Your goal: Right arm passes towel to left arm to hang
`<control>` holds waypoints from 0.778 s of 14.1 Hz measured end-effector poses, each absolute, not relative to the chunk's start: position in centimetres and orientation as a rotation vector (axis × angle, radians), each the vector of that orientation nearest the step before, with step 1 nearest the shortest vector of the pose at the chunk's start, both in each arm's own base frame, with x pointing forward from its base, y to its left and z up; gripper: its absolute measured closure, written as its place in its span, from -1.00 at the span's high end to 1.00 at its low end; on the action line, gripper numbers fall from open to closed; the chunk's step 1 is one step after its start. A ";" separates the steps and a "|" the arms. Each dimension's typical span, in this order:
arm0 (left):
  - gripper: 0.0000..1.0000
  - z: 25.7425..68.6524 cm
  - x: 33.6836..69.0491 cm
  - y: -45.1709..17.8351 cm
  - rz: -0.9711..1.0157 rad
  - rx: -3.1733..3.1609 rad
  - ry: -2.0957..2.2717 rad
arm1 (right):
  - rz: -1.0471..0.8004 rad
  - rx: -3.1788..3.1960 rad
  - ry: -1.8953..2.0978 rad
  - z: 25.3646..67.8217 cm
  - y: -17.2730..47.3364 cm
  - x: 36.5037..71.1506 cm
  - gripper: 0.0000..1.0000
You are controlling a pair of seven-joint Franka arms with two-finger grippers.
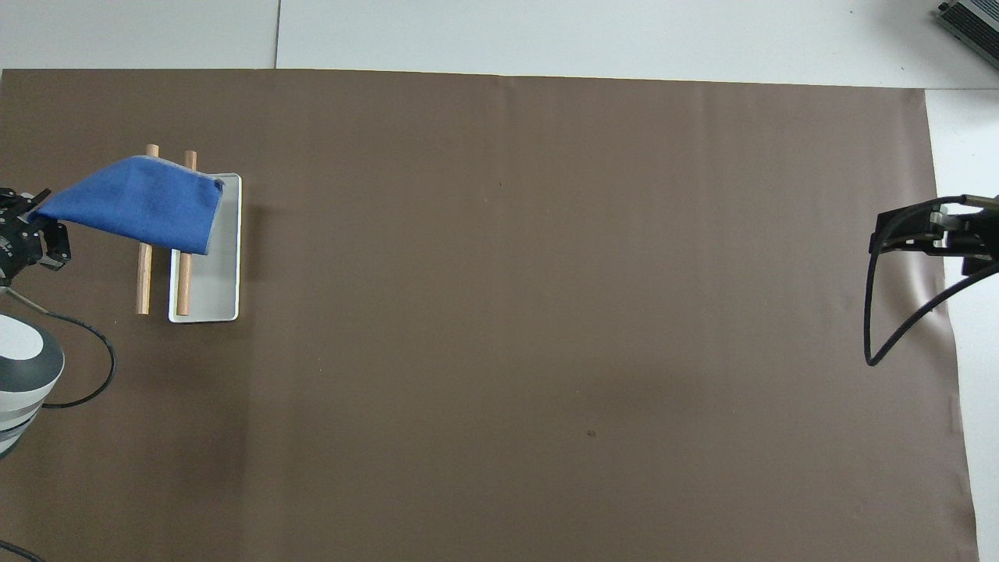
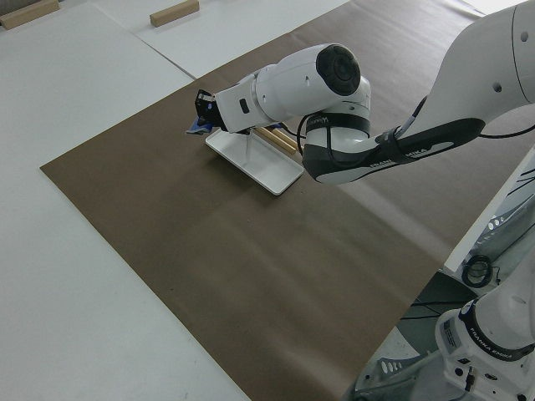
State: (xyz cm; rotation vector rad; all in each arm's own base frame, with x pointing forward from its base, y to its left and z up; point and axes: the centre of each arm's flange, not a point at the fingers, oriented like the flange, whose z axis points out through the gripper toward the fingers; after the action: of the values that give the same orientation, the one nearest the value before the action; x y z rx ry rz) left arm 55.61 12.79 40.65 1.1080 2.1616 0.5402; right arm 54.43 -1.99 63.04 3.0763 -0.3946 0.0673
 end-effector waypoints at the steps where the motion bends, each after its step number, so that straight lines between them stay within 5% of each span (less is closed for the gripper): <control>1: -0.31 40.6 55.6 12.8 0.538 1.114 2.161 | 0.060 3.076 -0.393 62.9 -1.9 54.4 1.00; 6: 0.97 40.4 55.3 14.0 0.611 1.303 2.094 | 0.051 3.085 -0.308 62.8 -1.7 54.3 1.00; 11: 1.00 40.0 54.7 15.4 0.751 1.656 1.918 | 0.034 3.132 -0.337 63.1 -2.1 54.0 1.00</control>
State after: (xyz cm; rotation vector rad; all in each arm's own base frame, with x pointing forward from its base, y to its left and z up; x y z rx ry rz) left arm 54.69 15.37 39.96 1.6558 1.9180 0.7505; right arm 53.97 -2.10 63.08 3.1324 -0.3365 0.0344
